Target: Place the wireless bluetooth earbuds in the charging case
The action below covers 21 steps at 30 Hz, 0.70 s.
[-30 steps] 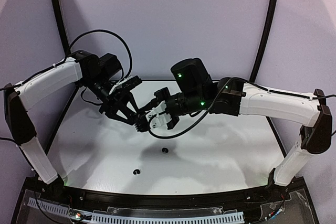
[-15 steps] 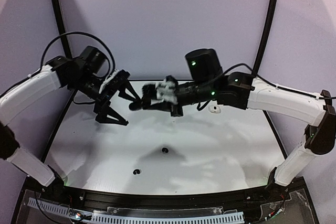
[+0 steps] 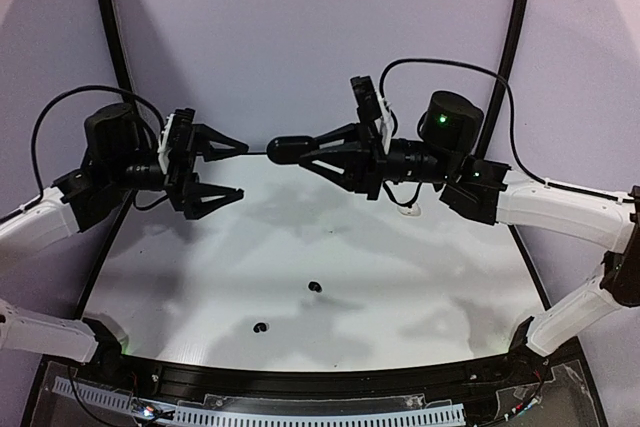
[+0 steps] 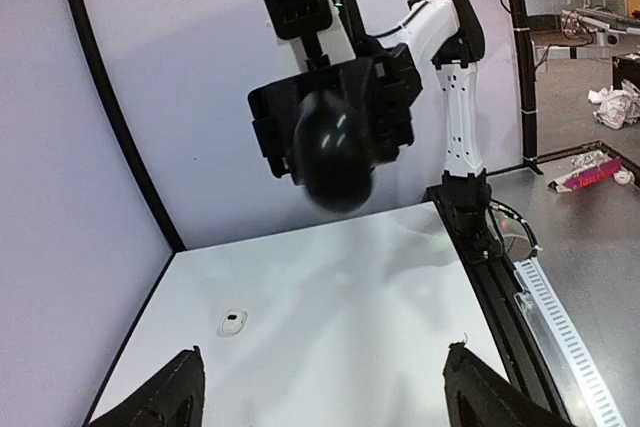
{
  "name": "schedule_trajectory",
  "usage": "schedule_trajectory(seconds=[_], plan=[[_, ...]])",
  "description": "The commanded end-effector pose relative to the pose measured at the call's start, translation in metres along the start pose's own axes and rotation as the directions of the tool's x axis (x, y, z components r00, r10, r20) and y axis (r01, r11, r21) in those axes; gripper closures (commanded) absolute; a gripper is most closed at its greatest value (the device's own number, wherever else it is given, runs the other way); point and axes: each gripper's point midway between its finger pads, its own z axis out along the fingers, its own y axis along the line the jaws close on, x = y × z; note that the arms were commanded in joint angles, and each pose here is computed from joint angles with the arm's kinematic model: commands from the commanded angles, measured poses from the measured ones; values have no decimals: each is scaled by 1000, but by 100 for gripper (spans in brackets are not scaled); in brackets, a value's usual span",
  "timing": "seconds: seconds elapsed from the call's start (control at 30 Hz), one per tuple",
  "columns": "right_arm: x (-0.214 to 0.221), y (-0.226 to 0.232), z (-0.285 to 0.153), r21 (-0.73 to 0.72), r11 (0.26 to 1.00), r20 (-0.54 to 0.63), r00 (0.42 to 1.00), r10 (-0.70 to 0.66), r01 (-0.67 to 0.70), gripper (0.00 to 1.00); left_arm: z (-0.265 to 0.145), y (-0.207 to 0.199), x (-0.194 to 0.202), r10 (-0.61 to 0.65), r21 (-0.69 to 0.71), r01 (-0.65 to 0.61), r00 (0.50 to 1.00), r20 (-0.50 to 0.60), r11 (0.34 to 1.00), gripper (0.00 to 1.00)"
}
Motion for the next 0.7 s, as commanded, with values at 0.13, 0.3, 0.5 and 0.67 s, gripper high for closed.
schedule_trajectory(seconds=[0.13,0.3,0.5,0.67], plan=[[-36,0,8,-55,995,122,989,84,-78,100,20,10,-16,-94,-24,96,992,89,995,28],[-32,-8,13,-26,997,103,992,70,-67,100,28,11,-29,-141,10,141,983,119,990,31],[-28,-13,16,-9,998,92,994,60,-60,100,31,6,-33,-213,58,207,968,134,977,35],[-27,-17,18,12,999,78,996,44,-45,100,34,12,-43,-239,55,233,957,162,971,40]])
